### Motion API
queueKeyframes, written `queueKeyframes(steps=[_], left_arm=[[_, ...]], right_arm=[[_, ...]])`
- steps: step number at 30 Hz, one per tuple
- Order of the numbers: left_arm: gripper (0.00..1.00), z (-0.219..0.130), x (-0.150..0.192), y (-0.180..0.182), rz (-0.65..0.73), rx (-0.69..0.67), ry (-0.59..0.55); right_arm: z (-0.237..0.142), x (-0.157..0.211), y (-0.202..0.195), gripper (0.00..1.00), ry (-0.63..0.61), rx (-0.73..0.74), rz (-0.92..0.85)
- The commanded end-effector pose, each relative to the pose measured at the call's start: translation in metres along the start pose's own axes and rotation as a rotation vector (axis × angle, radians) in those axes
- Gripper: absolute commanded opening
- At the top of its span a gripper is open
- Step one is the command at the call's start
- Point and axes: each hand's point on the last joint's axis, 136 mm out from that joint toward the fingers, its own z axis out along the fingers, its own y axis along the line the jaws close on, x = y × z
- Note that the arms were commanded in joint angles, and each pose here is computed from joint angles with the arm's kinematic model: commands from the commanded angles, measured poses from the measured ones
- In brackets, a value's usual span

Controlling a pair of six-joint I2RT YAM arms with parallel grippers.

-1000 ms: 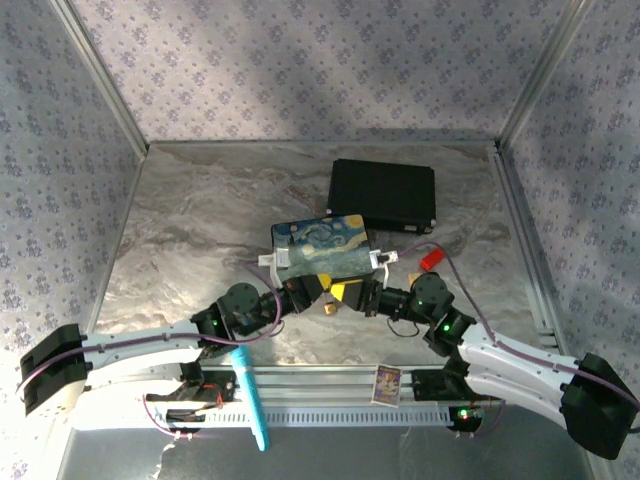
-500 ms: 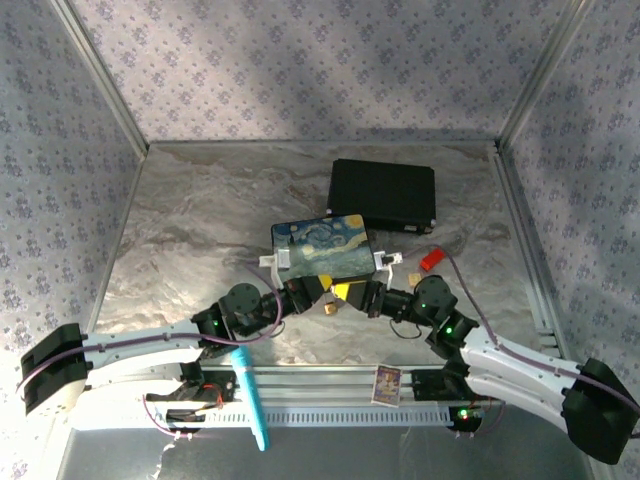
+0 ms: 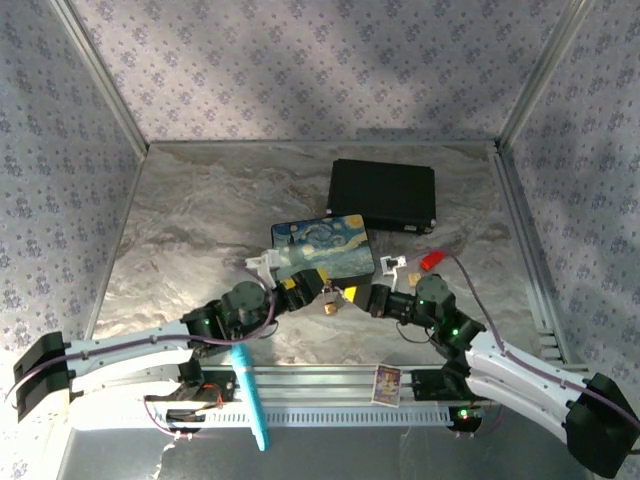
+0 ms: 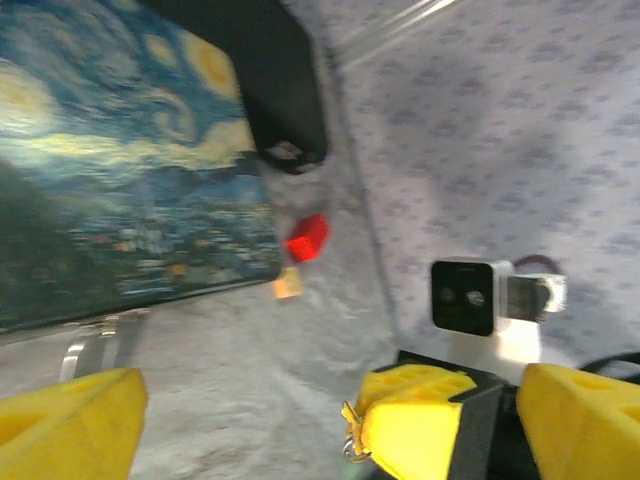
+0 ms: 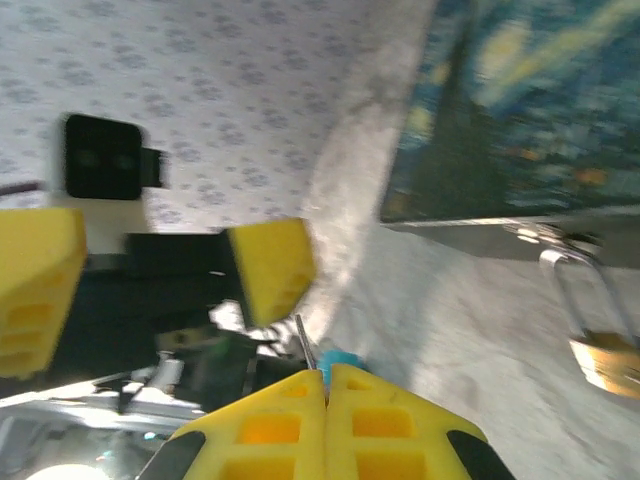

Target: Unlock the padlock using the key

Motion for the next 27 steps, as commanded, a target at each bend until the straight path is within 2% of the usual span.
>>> queueKeyframes(steps=[1,3,6,14,17,21,27], left_arm=[[0.9,-0.001,0.001,0.041,0.098,-0.282,0.028],[0.87,0.007,0.011,0.054,0.142,-0.354,0.075],[0.8,0.026,0.031,0.06,0.175,-0.345,0.141],[0.71,0.057,0.054,0.093,0.16,-0.36,0.138],[0.71,0.066,0.059,0.09,0.185,-0.328,0.149],[0.71,0.076,0.066,0.096,0.218,-0.378,0.18],[0.69,0.095,0.089,0.101,0.184,-0.331,0.249]], right_arm=[[-0.008,0.004,-0.043,0.0,0.015,0.241,-0.005],[-0.014,0.004,-0.06,0.0,0.007,0.339,0.0],[-0.019,0.006,-0.077,0.0,0.001,0.417,0.007],[-0.022,0.01,-0.089,0.0,0.004,0.457,0.009],[-0.022,0.011,-0.091,0.0,0.0,0.454,0.011],[-0.022,0.013,-0.094,0.0,0.002,0.459,0.015],[-0.022,0.014,-0.096,0.0,0.002,0.459,0.016]])
